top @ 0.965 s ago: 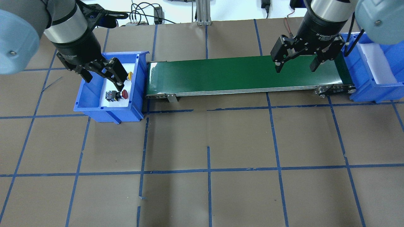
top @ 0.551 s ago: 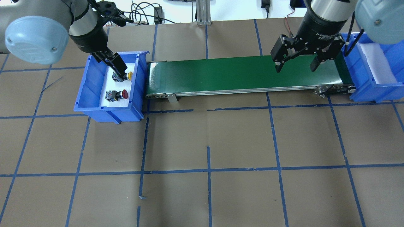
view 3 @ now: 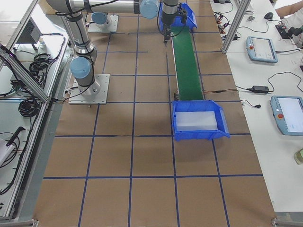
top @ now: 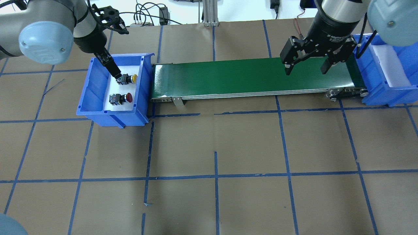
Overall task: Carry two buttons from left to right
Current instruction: 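Lower the left gripper into the blue bin over the red button, then close the left gripper on the red button's base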
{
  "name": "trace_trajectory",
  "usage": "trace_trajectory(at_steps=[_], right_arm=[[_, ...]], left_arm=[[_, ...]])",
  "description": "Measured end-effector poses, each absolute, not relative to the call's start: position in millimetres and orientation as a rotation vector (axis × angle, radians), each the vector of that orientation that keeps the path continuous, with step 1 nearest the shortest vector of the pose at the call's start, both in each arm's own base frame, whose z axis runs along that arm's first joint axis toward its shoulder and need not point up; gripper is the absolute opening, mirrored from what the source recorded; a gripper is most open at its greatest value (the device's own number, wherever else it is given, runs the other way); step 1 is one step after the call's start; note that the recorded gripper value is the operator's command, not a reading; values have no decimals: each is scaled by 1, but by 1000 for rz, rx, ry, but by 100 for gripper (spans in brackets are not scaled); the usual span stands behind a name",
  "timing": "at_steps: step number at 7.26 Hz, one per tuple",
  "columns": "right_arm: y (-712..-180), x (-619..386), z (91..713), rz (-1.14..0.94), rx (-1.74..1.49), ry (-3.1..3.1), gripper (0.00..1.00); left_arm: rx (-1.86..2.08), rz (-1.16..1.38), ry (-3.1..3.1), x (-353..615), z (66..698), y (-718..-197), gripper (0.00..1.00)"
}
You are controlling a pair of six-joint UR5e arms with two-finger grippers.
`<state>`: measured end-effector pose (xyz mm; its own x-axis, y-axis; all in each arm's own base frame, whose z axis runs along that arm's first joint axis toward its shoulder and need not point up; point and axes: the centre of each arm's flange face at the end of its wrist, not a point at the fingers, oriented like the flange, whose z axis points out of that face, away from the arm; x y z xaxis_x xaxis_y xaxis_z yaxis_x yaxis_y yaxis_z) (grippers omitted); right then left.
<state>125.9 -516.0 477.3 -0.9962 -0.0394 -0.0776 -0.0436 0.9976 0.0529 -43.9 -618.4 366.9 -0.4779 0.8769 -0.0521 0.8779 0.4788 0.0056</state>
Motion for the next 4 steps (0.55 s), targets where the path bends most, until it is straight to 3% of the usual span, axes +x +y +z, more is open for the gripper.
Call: trace_trajectory(at_steps=[4], right_arm=[[-516, 126, 478, 83, -64, 3063, 100]], left_arm=[[1927, 169, 2571, -25, 256, -643, 93]])
